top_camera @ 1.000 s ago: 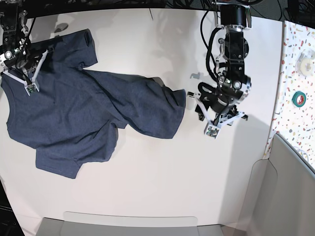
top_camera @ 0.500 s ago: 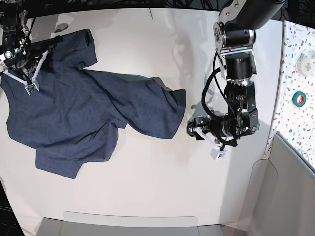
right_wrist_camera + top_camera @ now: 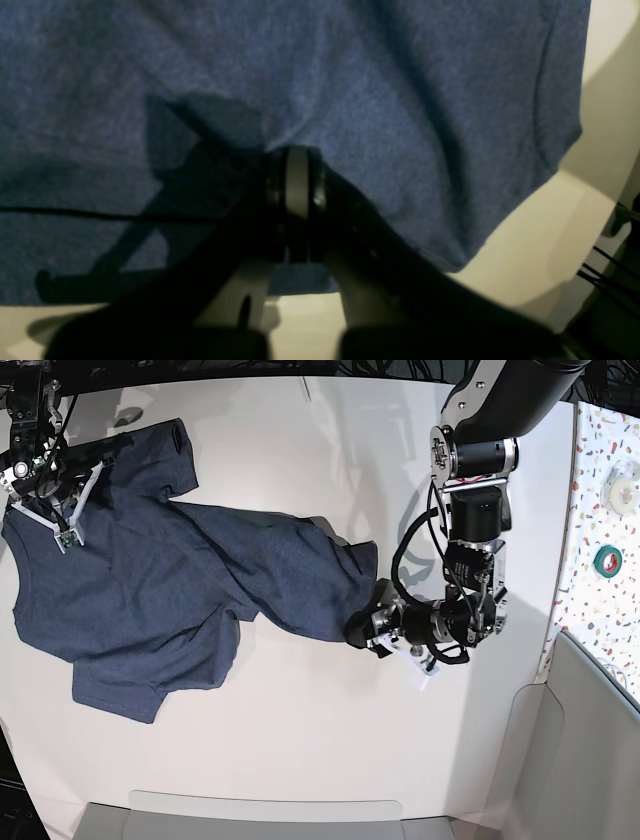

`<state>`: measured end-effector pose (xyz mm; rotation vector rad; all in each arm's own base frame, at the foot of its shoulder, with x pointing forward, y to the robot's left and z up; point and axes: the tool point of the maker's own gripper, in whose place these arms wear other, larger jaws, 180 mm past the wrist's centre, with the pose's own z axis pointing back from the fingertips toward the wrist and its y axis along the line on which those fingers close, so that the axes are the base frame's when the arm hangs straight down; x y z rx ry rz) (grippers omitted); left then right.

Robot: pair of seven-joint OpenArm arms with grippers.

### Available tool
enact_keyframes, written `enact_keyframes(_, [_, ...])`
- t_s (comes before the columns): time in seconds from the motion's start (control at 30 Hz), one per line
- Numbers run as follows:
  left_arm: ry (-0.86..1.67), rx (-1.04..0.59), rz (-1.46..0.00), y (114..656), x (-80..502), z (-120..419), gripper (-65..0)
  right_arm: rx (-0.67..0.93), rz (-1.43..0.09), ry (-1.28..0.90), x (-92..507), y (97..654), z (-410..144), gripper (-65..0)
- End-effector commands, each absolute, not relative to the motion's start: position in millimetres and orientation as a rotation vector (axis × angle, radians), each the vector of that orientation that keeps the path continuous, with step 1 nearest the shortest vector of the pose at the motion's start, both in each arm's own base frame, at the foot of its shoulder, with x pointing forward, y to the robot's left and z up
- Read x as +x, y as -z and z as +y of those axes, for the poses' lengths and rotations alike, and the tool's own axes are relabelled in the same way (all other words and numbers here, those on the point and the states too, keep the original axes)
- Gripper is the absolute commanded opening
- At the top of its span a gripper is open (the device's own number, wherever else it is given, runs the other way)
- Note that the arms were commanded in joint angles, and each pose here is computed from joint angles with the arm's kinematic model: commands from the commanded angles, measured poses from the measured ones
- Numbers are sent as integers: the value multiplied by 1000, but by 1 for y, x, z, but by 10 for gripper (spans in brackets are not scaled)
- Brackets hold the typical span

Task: Layout the t-shirt on the table in an organized manner, then fold the t-shirt properly
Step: 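Pull the bunched hem away from the right gripper with the left gripper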

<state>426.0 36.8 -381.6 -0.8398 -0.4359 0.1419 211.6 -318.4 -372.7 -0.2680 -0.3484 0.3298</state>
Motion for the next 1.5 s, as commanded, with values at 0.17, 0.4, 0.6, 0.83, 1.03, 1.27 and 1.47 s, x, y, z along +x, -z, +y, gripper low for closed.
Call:
enact_keyframes(0.17, [-121,-862,-437,373,428,26,-499,-299,-375,-334,219,362,-325,-650])
enact_keyframes(0.4, [-87,-850,-497,354,433,35,-646,-303,-390,-330,225,359,-326,-650])
enact_keyframes(0.6, [0,-988,-675,281,423,45,-649,-308,-408,-325,233,355,-327,-650])
enact_keyframes(0.83, [80,-1110,-718,251,380,51,-649,-300,-377,-288,233,365,-337,-650])
enact_keyframes(1.03, [135,-1106,-677,259,328,69,-649,-306,-385,-281,239,363,-340,-650])
enact_keyframes(1.27, [304,-978,-665,273,268,86,-649,-315,-404,-280,246,357,-342,-650])
enact_keyframes(1.47, [376,-931,-518,306,226,91,-649,-382,-396,-284,249,353,-351,-650])
